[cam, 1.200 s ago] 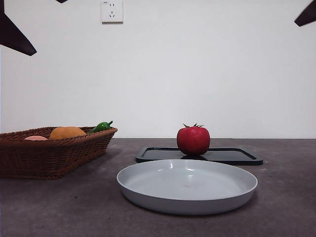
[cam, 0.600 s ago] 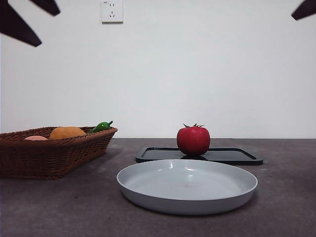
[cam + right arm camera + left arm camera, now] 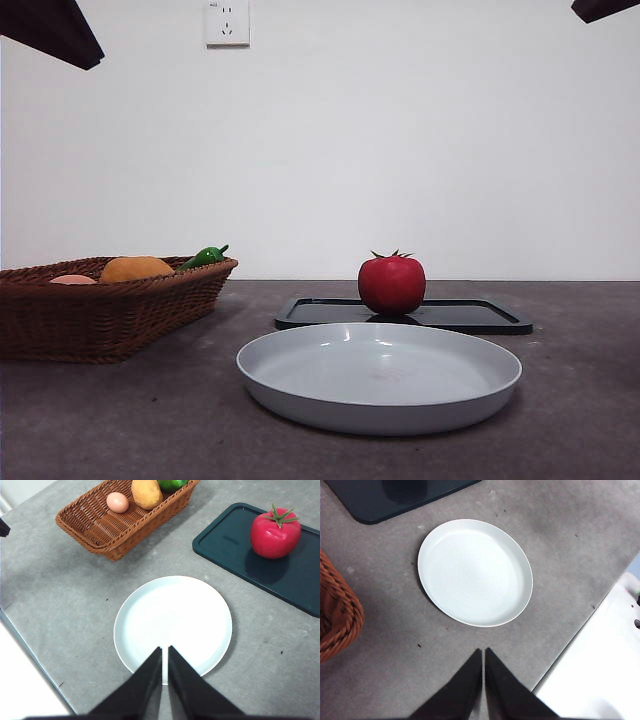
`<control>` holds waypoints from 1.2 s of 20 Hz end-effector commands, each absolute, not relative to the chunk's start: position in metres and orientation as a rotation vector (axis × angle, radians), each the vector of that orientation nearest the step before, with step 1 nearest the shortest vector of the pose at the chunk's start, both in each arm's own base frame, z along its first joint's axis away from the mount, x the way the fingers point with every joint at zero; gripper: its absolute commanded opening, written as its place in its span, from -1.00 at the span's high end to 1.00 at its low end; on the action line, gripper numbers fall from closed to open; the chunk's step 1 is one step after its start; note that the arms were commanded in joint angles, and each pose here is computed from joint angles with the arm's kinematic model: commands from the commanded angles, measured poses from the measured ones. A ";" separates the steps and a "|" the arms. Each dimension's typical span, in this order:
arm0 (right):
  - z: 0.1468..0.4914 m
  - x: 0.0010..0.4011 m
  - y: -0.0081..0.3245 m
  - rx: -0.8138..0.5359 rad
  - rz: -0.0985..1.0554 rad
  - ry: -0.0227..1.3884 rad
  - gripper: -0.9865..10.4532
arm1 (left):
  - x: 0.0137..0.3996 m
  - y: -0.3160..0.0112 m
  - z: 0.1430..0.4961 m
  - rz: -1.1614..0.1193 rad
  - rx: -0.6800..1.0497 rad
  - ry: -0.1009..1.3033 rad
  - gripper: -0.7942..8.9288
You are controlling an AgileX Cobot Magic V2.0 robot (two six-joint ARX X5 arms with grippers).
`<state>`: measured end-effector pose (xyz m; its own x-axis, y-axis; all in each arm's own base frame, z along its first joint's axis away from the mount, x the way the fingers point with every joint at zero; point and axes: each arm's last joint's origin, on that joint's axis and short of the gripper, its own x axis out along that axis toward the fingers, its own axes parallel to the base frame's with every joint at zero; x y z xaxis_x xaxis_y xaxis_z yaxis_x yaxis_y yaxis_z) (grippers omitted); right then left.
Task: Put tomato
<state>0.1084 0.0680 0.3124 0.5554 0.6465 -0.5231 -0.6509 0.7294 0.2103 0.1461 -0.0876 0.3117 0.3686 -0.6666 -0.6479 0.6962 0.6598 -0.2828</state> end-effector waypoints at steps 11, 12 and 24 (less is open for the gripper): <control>0.314 0.109 0.069 -0.006 0.771 0.609 0.82 | 0.139 -0.079 0.324 -0.865 0.084 0.715 0.82; 0.314 0.109 0.069 -0.006 0.771 0.609 0.82 | 0.136 -0.074 0.329 -0.857 0.112 0.649 0.82; 0.314 0.109 0.069 -0.006 0.771 0.609 0.82 | 0.104 -0.002 0.287 -0.095 0.171 -0.121 0.82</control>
